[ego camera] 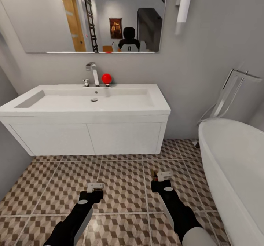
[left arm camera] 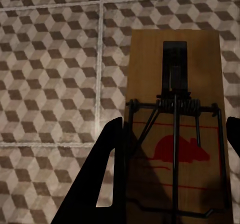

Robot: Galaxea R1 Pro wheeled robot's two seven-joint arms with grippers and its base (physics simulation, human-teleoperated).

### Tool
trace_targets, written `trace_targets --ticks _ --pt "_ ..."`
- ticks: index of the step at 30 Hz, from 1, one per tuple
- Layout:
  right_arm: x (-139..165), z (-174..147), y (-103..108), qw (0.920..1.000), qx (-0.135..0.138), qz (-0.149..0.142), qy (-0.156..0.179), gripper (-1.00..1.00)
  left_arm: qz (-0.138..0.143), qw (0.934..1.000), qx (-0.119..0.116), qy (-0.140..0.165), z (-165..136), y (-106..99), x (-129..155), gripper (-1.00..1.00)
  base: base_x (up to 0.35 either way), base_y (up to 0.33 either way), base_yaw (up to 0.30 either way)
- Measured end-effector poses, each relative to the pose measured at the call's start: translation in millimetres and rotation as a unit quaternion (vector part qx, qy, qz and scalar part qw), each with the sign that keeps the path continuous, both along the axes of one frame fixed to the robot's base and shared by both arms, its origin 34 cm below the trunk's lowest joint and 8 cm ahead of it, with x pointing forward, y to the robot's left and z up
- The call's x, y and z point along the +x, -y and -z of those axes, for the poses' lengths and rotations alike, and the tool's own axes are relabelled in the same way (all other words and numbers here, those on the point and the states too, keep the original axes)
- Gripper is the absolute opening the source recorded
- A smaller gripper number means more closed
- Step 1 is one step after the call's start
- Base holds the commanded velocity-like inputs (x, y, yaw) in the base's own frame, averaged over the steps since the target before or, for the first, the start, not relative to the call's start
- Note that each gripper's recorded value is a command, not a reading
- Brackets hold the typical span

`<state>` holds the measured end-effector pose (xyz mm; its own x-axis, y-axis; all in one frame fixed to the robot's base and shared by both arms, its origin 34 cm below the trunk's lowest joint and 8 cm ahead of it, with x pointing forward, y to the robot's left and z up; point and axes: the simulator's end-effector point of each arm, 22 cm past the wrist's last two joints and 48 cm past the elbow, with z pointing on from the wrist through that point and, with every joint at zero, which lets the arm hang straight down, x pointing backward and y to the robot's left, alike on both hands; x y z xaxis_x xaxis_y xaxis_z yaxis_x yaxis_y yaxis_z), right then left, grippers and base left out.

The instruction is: Take the four mousetraps from the cabinet in the bathroom and place them on the bathroom floor. Make sure all four end up on the same floor surface, and ensure that at least two of them are either under or directly next to the same bathroom sink.

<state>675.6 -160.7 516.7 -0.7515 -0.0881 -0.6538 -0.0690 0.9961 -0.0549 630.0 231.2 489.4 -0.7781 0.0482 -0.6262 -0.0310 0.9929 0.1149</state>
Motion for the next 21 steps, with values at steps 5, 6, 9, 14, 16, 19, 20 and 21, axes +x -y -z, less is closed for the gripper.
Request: trace_targets --ticks 5,6,9,14,16,19,20,21 --pt "-3.0 14.4 0.5 1.0 0.0 0.0 -0.004 -1.0 0.0 1.0 0.001 -0.001 12.2 -1.1 -1.7 -1.0 0.0 0.0 0.0" --pt "-3.7 17.2 0.7 1.0 -0.001 0.0 -0.005 -1.0 0.0 1.0 0.001 -0.002 15.0 -1.1 -2.3 -1.0 0.0 0.0 0.0" --pt "-5.6 25.9 1.0 1.0 -0.001 0.0 -0.007 -1.0 0.001 1.0 0.002 -0.006 24.9 -1.2 -5.7 -1.0 0.0 0.0 0.0" --pt "-8.7 40.2 1.3 0.9999 -0.002 0.0 -0.01 -1.0 0.001 0.9999 0.002 -0.011 39.5 -1.2 -9.7 -1.0 0.0 0.0 0.0" --pt "-10.0 45.9 1.3 0.9999 -0.002 0.0 -0.012 -1.0 0.001 0.9999 0.003 -0.012 44.9 -2.0 -10.8 -1.0 0.0 0.0 0.0" --pt "-12.0 54.6 1.5 0.9999 -0.002 0.0 -0.014 -1.0 0.0 0.9999 0.002 -0.013 52.6 -2.1 -12.2 -1.0 0.0 0.0 0.0" --pt "-12.6 57.5 1.9 0.9999 -0.003 0.0 -0.014 -1.0 0.001 0.9999 0.002 -0.014 55.5 -1.8 -13.0 -1.0 0.0 0.0 0.0" --pt "-13.2 60.4 2.1 0.9999 -0.003 0.0 -0.015 -1.0 0.001 0.9999 0.002 -0.014 58.3 -1.5 -13.7 -1.0 0.0 0.0 0.0"
